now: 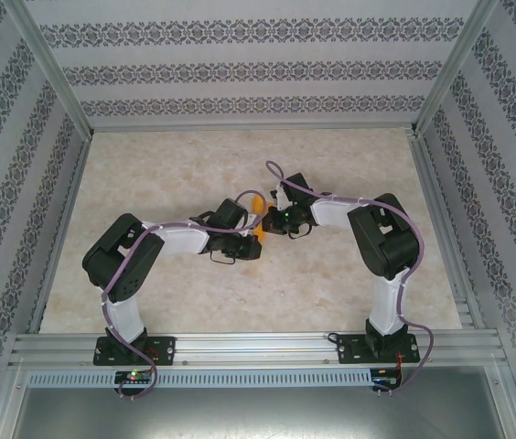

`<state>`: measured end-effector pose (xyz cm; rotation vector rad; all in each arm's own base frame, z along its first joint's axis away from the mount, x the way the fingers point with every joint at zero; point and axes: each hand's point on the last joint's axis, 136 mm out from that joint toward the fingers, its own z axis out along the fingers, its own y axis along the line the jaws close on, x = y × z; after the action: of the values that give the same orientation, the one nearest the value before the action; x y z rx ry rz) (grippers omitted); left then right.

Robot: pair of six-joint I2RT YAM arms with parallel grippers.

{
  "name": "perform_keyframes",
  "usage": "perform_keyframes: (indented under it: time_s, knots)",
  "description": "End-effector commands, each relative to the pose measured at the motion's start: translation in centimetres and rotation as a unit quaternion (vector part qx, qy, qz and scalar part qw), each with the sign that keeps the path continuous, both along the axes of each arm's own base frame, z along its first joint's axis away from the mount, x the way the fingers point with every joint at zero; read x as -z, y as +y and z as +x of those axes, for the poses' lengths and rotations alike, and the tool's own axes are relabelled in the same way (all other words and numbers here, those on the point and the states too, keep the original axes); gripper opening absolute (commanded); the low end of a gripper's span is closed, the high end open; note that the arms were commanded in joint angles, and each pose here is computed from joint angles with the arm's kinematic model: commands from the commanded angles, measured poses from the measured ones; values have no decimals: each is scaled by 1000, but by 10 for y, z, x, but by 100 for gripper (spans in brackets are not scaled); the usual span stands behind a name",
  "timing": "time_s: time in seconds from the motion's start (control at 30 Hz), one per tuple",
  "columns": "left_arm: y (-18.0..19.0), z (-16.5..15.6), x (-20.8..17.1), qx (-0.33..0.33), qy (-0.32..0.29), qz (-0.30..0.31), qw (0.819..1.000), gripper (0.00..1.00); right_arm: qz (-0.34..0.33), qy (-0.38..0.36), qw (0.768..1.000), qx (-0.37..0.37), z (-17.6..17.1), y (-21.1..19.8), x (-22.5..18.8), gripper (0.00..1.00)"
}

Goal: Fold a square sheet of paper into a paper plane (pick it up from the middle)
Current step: Fold the wing for the fifth time at the center of the table.

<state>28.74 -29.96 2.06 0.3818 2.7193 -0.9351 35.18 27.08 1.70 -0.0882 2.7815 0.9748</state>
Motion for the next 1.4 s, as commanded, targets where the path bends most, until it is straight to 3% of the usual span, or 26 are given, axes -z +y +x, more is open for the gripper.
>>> perform_keyframes:
  time_s: [0.0, 0.37, 0.57, 0.73, 0.93, 1.37]
  knots:
    - [3, -18, 22, 16, 21, 23, 999, 11, -63, 36, 997, 3, -16, -19, 35, 3]
    - [7, -28, 38, 22, 33, 38, 998, 11, -69, 39, 997, 6, -15, -21, 38, 3]
    - [-13, -9, -21, 8, -14, -31, 999, 13, -67, 41, 997, 5, -16, -19, 39, 3]
    - [-13, 4, -51, -7, -49, -47, 998, 14, -63, 39, 997, 3, -17, -18, 37, 3]
    - [3, 8, -29, -26, -43, -4, 999, 14, -58, 37, 998, 3, -18, -18, 36, 3]
    - [-4, -8, -1, -6, 3, -19, 1000, 13, -59, 36, 998, 5, -15, -19, 33, 3]
